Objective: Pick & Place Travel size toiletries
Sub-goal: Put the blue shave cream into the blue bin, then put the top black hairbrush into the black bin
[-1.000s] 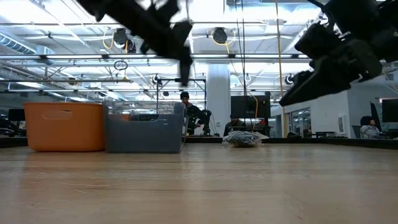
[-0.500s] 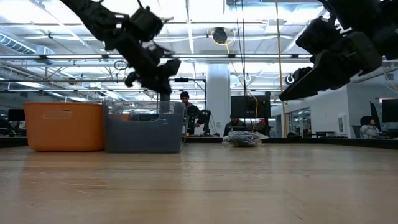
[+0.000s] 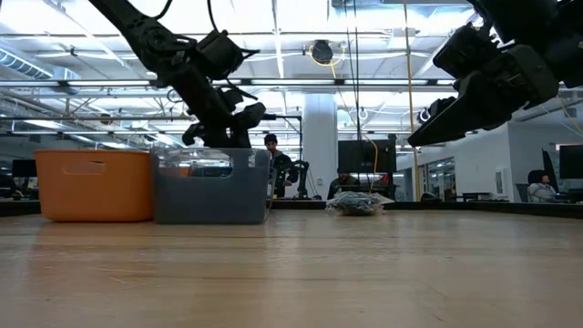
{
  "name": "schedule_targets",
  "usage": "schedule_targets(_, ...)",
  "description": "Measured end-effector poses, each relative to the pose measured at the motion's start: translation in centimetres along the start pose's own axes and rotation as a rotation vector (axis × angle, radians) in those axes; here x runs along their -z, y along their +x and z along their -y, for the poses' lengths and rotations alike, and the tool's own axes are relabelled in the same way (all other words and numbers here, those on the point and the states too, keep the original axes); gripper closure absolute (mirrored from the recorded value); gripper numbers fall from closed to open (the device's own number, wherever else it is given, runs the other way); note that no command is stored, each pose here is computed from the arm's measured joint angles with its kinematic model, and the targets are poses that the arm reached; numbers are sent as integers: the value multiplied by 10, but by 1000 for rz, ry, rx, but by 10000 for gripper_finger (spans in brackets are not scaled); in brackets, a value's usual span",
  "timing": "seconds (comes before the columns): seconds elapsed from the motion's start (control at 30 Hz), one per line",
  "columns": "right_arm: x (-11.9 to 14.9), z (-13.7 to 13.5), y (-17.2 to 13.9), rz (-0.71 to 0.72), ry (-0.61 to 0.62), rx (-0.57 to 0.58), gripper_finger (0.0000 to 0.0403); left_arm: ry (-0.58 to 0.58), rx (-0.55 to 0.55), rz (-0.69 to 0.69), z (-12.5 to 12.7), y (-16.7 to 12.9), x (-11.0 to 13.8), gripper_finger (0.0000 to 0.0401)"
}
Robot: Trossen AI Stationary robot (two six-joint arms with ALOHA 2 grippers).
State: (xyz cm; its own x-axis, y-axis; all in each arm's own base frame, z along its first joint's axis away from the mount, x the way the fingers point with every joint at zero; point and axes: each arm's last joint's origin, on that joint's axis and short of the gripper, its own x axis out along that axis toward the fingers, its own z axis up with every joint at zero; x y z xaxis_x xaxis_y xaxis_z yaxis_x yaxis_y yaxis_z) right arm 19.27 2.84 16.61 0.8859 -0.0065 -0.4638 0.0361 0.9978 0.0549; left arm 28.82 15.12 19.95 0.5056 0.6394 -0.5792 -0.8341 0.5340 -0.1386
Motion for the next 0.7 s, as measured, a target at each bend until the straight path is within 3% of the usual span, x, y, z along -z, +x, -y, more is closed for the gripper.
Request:
schedule_targets(0.57, 0, 0, 0, 0, 0, 0, 190, 24, 12, 4, 1, 0, 0, 233)
schedule_targets(0.7, 0, 0, 0, 0, -8, 4, 190, 57, 208, 27, 12, -10, -8, 233)
